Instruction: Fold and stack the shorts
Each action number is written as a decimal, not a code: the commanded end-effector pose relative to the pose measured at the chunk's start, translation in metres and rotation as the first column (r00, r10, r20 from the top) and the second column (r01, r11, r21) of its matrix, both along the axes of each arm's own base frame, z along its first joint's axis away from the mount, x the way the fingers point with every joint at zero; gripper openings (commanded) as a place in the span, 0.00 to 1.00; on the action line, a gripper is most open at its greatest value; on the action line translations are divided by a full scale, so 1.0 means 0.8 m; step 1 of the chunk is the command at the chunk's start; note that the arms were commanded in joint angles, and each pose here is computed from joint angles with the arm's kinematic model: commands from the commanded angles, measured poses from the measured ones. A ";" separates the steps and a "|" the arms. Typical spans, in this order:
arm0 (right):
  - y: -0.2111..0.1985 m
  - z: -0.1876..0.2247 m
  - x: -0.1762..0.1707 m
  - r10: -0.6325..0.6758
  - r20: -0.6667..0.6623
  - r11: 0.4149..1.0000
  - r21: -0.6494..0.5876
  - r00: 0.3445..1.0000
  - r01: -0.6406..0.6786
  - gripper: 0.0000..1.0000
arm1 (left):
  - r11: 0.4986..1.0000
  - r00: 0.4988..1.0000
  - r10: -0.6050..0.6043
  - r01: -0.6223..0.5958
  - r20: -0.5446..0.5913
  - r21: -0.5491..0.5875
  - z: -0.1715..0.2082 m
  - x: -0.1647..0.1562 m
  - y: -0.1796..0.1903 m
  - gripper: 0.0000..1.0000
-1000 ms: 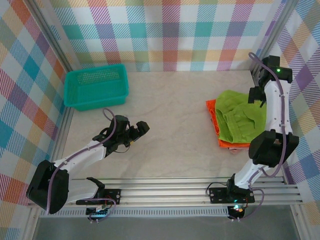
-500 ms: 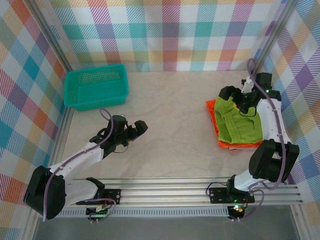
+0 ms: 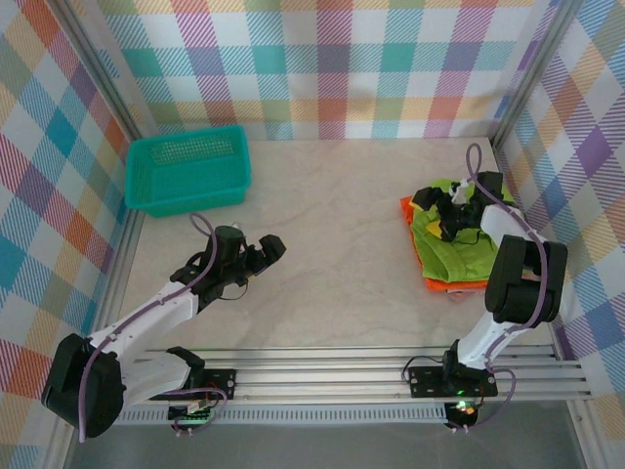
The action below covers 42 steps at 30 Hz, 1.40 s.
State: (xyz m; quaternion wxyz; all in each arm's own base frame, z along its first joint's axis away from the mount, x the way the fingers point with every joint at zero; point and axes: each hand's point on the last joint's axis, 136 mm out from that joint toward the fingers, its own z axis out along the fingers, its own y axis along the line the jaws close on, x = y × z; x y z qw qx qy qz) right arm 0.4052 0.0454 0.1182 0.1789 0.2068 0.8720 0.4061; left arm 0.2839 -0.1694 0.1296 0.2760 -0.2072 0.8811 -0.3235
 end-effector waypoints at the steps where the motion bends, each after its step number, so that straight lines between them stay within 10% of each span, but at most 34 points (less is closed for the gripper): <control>1: 0.001 -0.019 -0.007 -0.009 -0.045 1.000 -0.001 0.999 0.009 0.99 | 1.000 1.000 0.015 -0.016 0.017 0.023 0.006 0.000 0.010 1.00; 10: 0.015 0.109 -0.015 0.064 0.282 0.994 -0.108 0.957 -0.034 0.99 | 0.968 0.992 0.058 -0.083 0.108 0.237 0.042 0.003 0.056 1.00; 16: 0.039 0.152 -0.049 0.226 0.527 0.918 -0.397 0.819 0.002 0.99 | 0.813 0.939 0.108 -0.273 0.327 0.515 0.099 0.014 0.131 1.00; 23: 0.036 0.113 -0.055 0.276 0.661 0.848 -0.509 0.698 0.146 0.99 | 0.623 0.819 0.035 -0.466 0.573 0.628 0.118 0.034 0.177 1.00; 42: 0.002 0.002 -0.032 0.335 0.645 0.707 -0.654 0.687 0.269 0.99 | 0.556 0.802 0.163 -0.556 0.575 0.618 -0.007 0.083 0.249 1.00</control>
